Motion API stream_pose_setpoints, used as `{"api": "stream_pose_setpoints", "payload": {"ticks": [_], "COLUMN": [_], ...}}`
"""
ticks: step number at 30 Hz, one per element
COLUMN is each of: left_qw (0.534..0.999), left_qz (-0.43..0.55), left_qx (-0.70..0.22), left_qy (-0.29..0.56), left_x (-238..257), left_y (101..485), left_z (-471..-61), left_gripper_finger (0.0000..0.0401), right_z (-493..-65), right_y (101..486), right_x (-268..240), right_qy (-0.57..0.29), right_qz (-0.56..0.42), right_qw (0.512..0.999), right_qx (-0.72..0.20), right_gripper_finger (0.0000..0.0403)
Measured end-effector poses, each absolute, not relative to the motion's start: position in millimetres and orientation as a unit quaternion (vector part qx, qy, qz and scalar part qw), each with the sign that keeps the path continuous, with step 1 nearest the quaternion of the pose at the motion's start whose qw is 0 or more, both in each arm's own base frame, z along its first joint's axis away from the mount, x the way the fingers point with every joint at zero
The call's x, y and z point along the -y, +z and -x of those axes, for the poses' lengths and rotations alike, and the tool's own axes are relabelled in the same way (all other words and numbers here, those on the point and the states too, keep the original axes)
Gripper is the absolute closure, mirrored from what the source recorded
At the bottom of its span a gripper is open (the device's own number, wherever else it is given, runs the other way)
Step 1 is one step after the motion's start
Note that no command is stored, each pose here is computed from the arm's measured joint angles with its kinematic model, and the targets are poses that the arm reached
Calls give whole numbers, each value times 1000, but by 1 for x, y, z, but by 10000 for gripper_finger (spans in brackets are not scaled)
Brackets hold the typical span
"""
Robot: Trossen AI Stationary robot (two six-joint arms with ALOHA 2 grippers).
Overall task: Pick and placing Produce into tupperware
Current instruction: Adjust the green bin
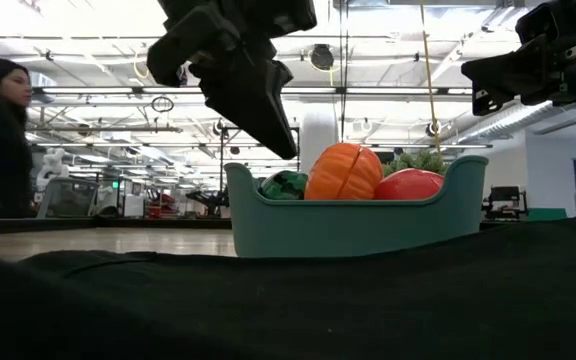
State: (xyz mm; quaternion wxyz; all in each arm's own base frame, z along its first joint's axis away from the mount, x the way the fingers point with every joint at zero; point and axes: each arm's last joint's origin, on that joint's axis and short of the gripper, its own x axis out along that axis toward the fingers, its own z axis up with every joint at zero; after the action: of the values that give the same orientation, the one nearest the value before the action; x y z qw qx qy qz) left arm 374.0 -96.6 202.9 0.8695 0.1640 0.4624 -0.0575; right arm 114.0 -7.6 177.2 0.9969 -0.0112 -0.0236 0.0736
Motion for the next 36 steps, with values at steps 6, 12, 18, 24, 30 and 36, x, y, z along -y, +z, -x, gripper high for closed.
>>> {"api": "stream_pose_setpoints", "payload": {"ticks": [6, 12, 18, 24, 30, 36], "left_qw": [884, 898, 911, 903, 906, 907], "left_qz": [-172, -150, -72, -34, -25, -27], "left_qx": [-432, -411, -407, -428, -422, -419], "left_qy": [-52, -34, 3, 14, 12, 23], "left_x": [97, 90, 79, 84, 96, 103], "left_y": [220, 234, 223, 191, 182, 173], "left_z": [-369, -347, -315, -299, -297, -301], "left_gripper_finger": [400, 400, 401, 401, 401, 401], "right_z": [-114, -114, -115, -119, -123, -125], "right_y": [177, 177, 175, 171, 168, 165], "right_x": [8, 8, 8, 8, -2, -9], "right_qy": [74, 74, 76, 78, 115, 114], "right_qz": [11, 10, -15, -51, -75, -82], "right_qw": [997, 997, 997, 996, 990, 989], "right_qx": [24, 23, 10, -12, -25, -42], "right_gripper_finger": [403, 403, 403, 403, 403, 403]}}
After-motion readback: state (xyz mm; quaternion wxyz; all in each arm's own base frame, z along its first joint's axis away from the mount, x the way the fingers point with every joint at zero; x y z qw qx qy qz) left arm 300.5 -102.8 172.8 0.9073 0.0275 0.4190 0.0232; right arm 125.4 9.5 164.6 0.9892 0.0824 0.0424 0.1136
